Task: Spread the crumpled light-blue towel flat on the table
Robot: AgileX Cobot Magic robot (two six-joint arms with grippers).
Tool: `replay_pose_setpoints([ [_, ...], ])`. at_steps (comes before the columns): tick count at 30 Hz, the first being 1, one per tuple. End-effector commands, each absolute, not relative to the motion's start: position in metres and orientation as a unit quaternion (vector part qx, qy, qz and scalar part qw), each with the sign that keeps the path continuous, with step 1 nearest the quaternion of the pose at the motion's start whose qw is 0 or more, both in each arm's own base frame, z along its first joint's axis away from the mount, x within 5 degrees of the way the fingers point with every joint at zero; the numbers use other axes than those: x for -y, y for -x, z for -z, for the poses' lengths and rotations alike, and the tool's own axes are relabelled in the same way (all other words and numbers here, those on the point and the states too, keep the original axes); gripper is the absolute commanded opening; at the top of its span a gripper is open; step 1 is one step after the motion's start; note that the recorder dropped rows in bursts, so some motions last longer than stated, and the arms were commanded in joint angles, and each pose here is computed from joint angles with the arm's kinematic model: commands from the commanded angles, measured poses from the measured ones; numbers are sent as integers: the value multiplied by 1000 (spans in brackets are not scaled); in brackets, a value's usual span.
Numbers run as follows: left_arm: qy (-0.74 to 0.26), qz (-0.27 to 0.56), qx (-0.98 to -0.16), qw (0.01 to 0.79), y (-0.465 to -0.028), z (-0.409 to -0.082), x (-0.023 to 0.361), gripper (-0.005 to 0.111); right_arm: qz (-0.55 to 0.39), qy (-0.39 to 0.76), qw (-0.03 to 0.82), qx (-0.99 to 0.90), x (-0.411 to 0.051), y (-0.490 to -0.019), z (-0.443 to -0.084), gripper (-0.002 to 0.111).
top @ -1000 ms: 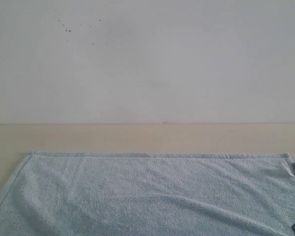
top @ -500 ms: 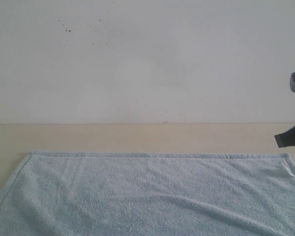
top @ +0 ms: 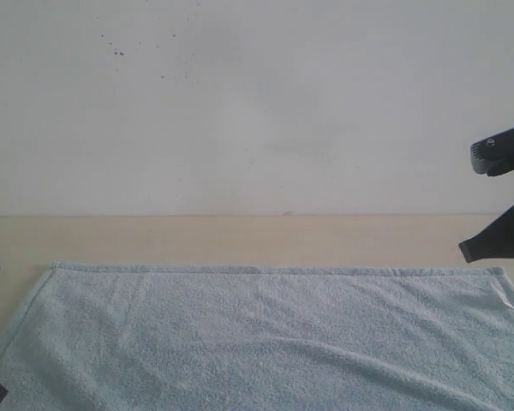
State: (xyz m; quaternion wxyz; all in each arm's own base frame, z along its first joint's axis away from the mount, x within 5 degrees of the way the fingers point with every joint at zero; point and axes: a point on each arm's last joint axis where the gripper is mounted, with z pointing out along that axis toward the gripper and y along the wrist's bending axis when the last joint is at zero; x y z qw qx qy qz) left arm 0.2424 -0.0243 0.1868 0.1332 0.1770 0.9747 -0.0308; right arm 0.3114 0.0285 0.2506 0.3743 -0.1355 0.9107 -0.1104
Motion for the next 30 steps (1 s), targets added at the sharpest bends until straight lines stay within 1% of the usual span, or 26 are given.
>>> replay_pose_setpoints([
  [1, -185, 31, -976, 114, -241, -181, 25, 27, 108, 134, 380, -909, -28, -313, -253, 0],
  [4, -189, 23, -976, 108, -239, -178, 24, 27, 108, 133, 380, -909, -28, -313, -253, 0],
  [10, -185, 15, -979, 85, -237, -157, 21, 27, 105, 129, 379, -910, -28, -313, -253, 0],
  [19, -177, -11, -979, 98, -242, -154, 17, 27, 103, 126, 379, -911, -29, -312, -253, 0],
  [21, -167, -15, -981, 101, -243, -154, 16, 25, 103, 126, 379, -911, -29, -312, -253, 0],
  [22, -168, -16, -980, 101, -243, -154, 16, 21, 103, 125, 379, -911, -29, -312, -253, 0],
  [24, -170, -17, -980, 99, -243, -153, 16, 8, 102, 126, 379, -911, -29, -313, -253, 0],
  [25, -173, -18, -980, 98, -243, -152, 16, 4, 102, 125, 379, -911, -29, -313, -253, 0],
  [30, -176, -16, -981, 86, -244, -146, 16, 4, 100, 123, 379, -912, -29, -312, -253, 0],
])
